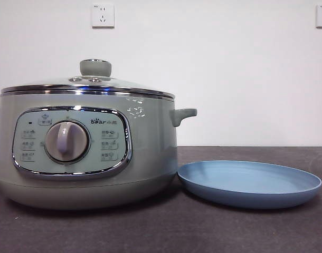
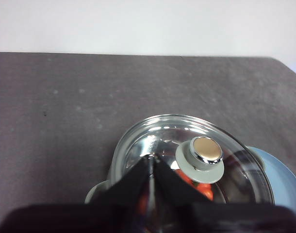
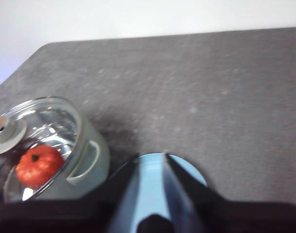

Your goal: Take the pumpkin out from the steamer,put the pumpkin in the blue plate,close the lid

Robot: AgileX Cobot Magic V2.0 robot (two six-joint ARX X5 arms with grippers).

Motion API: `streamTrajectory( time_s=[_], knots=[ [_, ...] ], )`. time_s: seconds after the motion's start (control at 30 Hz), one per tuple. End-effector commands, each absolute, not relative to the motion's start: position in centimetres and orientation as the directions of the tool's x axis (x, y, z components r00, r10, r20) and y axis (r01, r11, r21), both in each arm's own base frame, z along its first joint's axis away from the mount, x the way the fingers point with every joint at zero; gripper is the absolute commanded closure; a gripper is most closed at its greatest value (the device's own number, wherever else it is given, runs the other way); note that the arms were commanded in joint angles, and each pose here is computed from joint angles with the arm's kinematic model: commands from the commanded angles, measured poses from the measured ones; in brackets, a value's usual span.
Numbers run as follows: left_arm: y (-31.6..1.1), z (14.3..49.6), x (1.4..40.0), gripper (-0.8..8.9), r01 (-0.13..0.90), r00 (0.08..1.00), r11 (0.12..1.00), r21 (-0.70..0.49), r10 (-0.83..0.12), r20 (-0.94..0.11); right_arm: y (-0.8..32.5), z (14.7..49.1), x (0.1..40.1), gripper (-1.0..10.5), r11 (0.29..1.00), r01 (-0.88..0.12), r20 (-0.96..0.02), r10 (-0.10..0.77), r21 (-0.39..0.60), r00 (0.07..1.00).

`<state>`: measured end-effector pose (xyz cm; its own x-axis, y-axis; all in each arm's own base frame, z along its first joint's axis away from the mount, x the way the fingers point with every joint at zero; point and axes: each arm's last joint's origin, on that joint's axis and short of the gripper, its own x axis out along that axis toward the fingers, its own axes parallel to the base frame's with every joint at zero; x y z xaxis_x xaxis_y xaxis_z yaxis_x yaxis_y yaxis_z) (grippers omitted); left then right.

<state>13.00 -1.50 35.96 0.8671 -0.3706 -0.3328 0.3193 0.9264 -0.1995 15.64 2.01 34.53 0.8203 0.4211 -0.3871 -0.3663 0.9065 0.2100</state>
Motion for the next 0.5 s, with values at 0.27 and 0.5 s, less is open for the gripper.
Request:
streamTrajectory(
  time_s=[0.27, 0.5],
  knots=[
    [-2.0, 35.9, 14.6, 3.42, 0.387, 0.818, 0.892, -0.236, -0.449, -0.358, 2.1, 34.0, 16.6, 3.5, 0.904, -0.366, -0.426, 0.426, 0.22, 0.798],
    [-4.4, 36.2, 18.0, 3.42, 0.488, 0.73, 0.835, -0.254, -0.55, -0.406, 2.1, 34.1, 16.7, 3.5, 0.904, -0.366, -0.42, 0.427, 0.221, 0.801]
  ],
)
